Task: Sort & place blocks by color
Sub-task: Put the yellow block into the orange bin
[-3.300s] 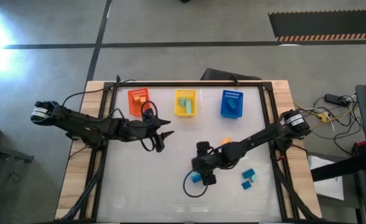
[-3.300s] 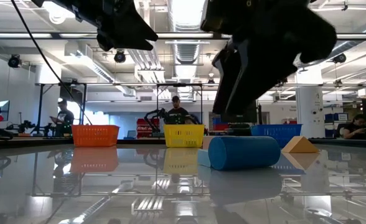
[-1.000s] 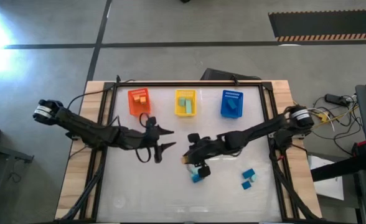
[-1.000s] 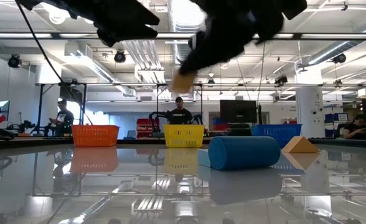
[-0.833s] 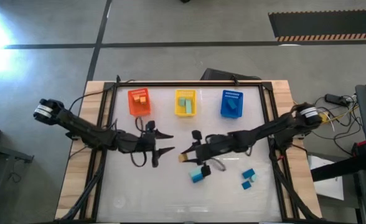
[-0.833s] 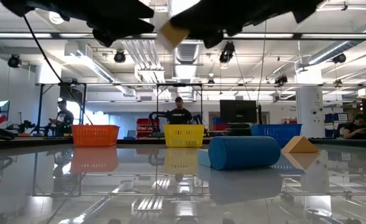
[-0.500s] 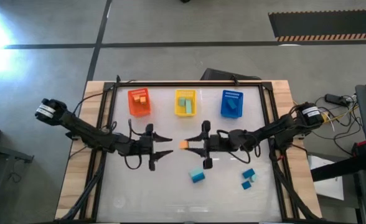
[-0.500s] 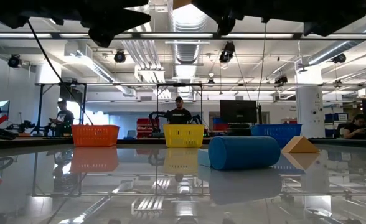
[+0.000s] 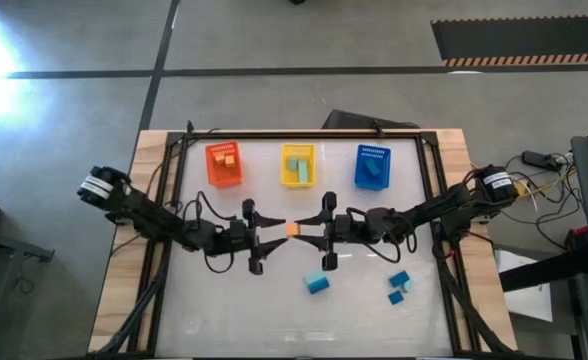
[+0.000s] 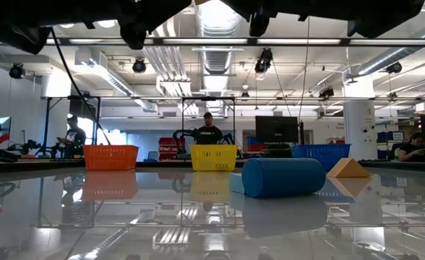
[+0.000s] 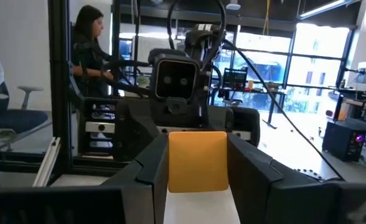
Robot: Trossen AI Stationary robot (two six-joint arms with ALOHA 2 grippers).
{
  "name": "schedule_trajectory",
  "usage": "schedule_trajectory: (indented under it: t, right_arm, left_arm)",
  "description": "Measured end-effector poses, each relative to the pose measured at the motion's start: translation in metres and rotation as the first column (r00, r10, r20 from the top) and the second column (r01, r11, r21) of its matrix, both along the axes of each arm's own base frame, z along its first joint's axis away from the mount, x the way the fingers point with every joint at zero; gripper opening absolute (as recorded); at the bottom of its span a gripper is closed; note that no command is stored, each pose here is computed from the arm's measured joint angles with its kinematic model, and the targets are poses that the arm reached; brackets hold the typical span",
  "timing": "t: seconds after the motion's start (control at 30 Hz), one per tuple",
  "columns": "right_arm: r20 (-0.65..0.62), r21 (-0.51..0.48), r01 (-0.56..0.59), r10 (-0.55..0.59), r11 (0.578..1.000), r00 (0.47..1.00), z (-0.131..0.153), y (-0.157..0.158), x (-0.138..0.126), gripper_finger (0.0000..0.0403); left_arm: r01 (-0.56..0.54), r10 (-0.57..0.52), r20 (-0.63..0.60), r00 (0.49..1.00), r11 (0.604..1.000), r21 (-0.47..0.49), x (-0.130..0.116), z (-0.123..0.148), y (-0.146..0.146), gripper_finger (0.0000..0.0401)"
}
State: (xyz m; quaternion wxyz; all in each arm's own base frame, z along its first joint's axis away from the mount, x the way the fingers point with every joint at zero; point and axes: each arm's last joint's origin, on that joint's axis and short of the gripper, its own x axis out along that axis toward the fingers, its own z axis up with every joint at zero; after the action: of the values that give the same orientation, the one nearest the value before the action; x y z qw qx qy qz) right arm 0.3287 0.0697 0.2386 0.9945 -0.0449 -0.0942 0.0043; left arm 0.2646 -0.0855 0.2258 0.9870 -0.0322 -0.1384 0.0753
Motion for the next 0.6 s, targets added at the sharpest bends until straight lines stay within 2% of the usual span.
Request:
schedule_trajectory:
  t: [0.2,0.37,0.6]
  right_arm:
    - [0.000,-0.001,-0.003,0.003,1.000,1.000,0.000,0.000,0.000,0.0115]
    - [0.000,-0.003,-0.013,0.013,1.000,1.000,0.000,0.001,0.000,0.0115]
    - [-0.003,-0.001,-0.038,0.038,0.999,0.999,0.000,0.002,0.000,0.0115]
  left_arm:
    - [0.014,-0.014,0.025,1.000,1.000,0.000,0.013,-0.006,-0.003,0.0199]
    - [0.026,-0.028,0.037,0.999,0.998,0.053,0.025,-0.001,-0.006,0.0193]
    - [0.028,-0.031,0.034,0.999,0.996,0.086,0.025,-0.001,-0.007,0.0142]
